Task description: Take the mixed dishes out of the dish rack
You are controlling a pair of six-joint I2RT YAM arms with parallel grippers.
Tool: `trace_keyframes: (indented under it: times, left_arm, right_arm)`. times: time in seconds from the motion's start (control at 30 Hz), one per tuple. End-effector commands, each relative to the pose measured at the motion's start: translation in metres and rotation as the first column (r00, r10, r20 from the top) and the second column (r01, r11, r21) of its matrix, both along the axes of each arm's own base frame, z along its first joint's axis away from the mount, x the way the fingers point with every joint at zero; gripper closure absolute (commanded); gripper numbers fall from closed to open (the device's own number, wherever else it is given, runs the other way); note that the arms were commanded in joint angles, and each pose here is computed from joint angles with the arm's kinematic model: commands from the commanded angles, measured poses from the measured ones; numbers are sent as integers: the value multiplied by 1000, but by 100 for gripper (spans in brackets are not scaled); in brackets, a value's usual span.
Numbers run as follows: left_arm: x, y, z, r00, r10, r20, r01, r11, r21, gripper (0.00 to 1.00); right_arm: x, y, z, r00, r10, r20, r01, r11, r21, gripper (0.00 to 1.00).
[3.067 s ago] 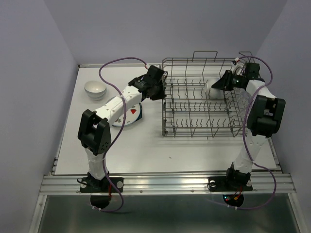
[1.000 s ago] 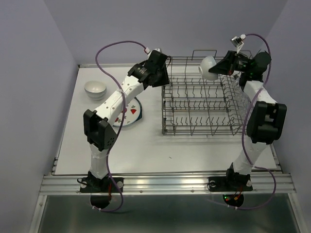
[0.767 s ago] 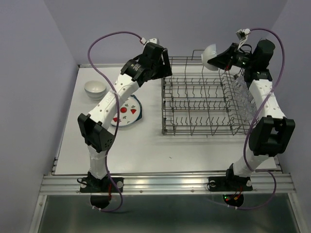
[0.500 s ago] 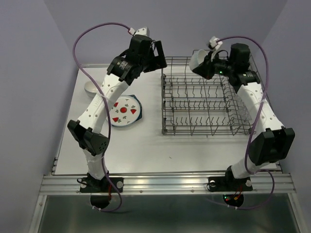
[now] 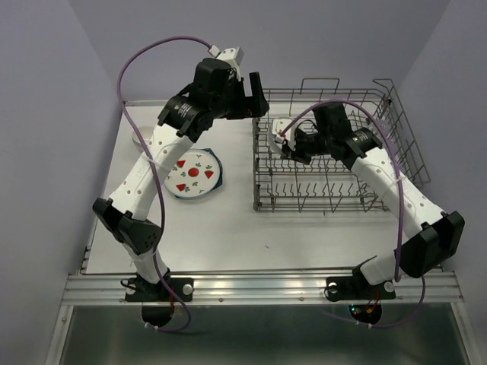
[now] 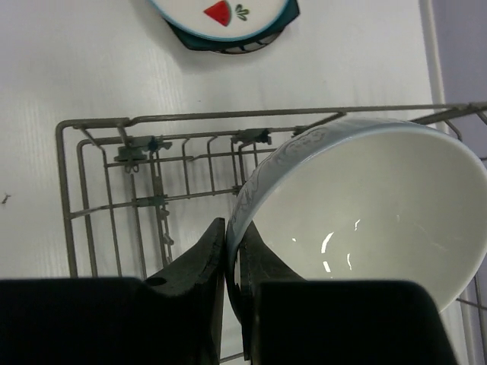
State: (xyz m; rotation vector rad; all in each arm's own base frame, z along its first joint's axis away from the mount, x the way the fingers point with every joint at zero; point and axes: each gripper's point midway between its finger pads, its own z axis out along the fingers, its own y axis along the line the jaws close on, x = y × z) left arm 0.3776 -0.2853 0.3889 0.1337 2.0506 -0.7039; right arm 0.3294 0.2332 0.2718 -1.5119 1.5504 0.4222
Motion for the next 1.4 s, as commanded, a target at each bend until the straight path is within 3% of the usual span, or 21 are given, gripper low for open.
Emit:
trace_keyframes:
  times: [0.0,0.4,0.5,0.53,0.6,0.63,0.7,0.77,0.87,0.97,1.0,1.03,1.2,1.37]
  left_arm:
    - [-13,-29,-27,990,-131,-52,132,991,3,1]
    - [-33,-55,-94,961,-197,-193,210,976,50,4]
    - [-33,-58,-100,958,-198,-207,213,976,53,24]
    - [-32,-60,-103,956,-196,-217,212,976,55,49]
    - [-31,-61,-105,957,-184,-225,202,977,61,68]
    - [-28,-60,-106,960,-165,-225,187,979,76,85]
    - [-25,-60,-103,965,-138,-222,160,984,82,100]
    - [-22,-56,-100,971,-106,-215,128,988,92,100]
    - [-16,-50,-89,981,-49,-185,67,994,90,100]
    - [-6,-35,-72,990,41,-138,-29,995,93,100]
    - [0,-27,-62,990,72,-124,-63,995,76,100]
    - [5,-18,-60,987,107,-118,-98,992,80,100]
    - [30,32,-40,968,228,-105,-225,974,39,100]
    - [53,132,-57,873,465,-148,-457,885,85,100]
  right_arm:
    - [-7,10,15,985,107,133,-102,994,-46,99]
    - [-14,14,14,979,140,147,-131,989,-66,99]
    - [-20,14,5,978,169,125,-157,983,-97,99]
    - [-21,12,2,976,177,124,-163,980,-115,99]
    - [-22,12,-4,975,187,115,-171,976,-138,99]
    - [-20,9,-8,976,186,116,-166,973,-161,99]
    - [-20,9,-15,977,187,106,-166,969,-184,99]
    - [-19,10,-19,977,183,106,-159,966,-204,99]
    - [-16,14,-19,981,159,111,-137,973,-184,82]
    - [-19,24,-10,981,158,113,-143,981,-128,35]
    - [-19,27,-4,979,160,123,-147,983,-107,10]
    - [-25,31,0,979,170,112,-163,984,-74,0]
    - [-46,38,29,961,231,150,-236,972,17,0]
    - [-46,40,44,967,197,165,-210,975,72,0]
